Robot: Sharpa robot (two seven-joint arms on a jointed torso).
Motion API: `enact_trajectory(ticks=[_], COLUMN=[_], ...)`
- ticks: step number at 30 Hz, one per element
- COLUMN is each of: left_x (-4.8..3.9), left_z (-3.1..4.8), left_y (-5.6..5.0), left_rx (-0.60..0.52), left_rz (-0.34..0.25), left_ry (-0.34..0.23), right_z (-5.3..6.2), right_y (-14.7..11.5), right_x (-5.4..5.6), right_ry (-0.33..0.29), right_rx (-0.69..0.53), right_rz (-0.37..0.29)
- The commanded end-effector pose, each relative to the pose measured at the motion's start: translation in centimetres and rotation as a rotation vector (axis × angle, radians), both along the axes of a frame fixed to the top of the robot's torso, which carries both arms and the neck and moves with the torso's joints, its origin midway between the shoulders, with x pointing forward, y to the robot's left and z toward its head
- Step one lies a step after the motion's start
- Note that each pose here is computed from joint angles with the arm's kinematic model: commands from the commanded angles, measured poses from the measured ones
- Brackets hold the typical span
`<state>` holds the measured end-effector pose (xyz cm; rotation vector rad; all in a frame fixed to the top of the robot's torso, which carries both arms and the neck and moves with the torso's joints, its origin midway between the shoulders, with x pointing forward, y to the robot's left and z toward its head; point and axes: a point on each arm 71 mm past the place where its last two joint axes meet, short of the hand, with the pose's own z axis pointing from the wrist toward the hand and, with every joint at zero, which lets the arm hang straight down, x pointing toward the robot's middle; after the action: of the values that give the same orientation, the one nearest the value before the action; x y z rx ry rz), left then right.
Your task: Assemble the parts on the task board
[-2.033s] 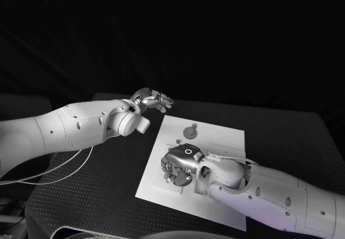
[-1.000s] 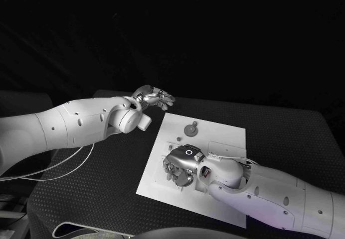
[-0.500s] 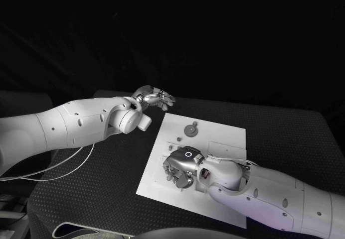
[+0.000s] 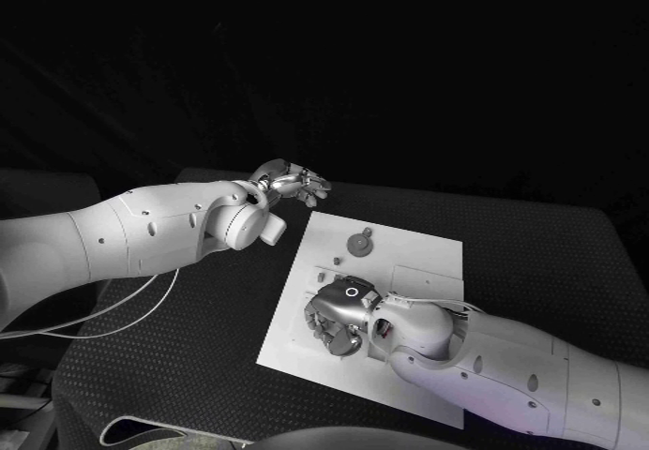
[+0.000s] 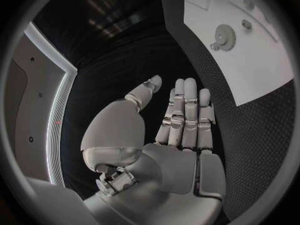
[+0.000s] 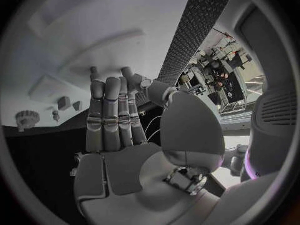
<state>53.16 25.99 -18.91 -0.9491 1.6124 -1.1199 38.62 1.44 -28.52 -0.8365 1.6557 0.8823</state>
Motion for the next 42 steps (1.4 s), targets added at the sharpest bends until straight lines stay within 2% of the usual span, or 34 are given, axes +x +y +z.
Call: enact_trajectory(ticks=[1, 22, 31, 35, 36, 39, 42], left_x=[-0.02, -0.02, -0.02, 0.00, 0.02, 0.16, 0.21], left_z=[0.11, 0.09, 0.07, 0.06, 0.05, 0.02, 0.01], left_y=[-0.2, -0.1, 0.1, 0.2, 0.2, 0.2, 0.2], left_rx=[-0.009, -0.008, -0.006, -0.006, -0.006, -0.004, -0.004], left_rz=[-0.013, -0.012, -0.009, -0.008, -0.008, -0.005, -0.006], left_ry=[-0.002, 0.001, 0.002, 0.003, 0.003, 0.004, 0.002], right_z=[-0.4, -0.1, 0.3, 2.0, 2.5, 4.1, 5.4], right_y=[-0.1, -0.8, -2.3, -3.2, -3.5, -4.8, -6.4], right_x=[-0.1, 0.3, 0.4, 0.8, 1.1, 2.6, 4.1], right_ry=[0.023, 0.032, 0.035, 0.061, 0.087, 0.184, 0.235], right_rx=[0.004, 0.073, 0.132, 0.255, 0.279, 0.295, 0.299], right_rz=[0.001, -0.039, -0.062, -0.100, -0.120, -0.188, -0.234])
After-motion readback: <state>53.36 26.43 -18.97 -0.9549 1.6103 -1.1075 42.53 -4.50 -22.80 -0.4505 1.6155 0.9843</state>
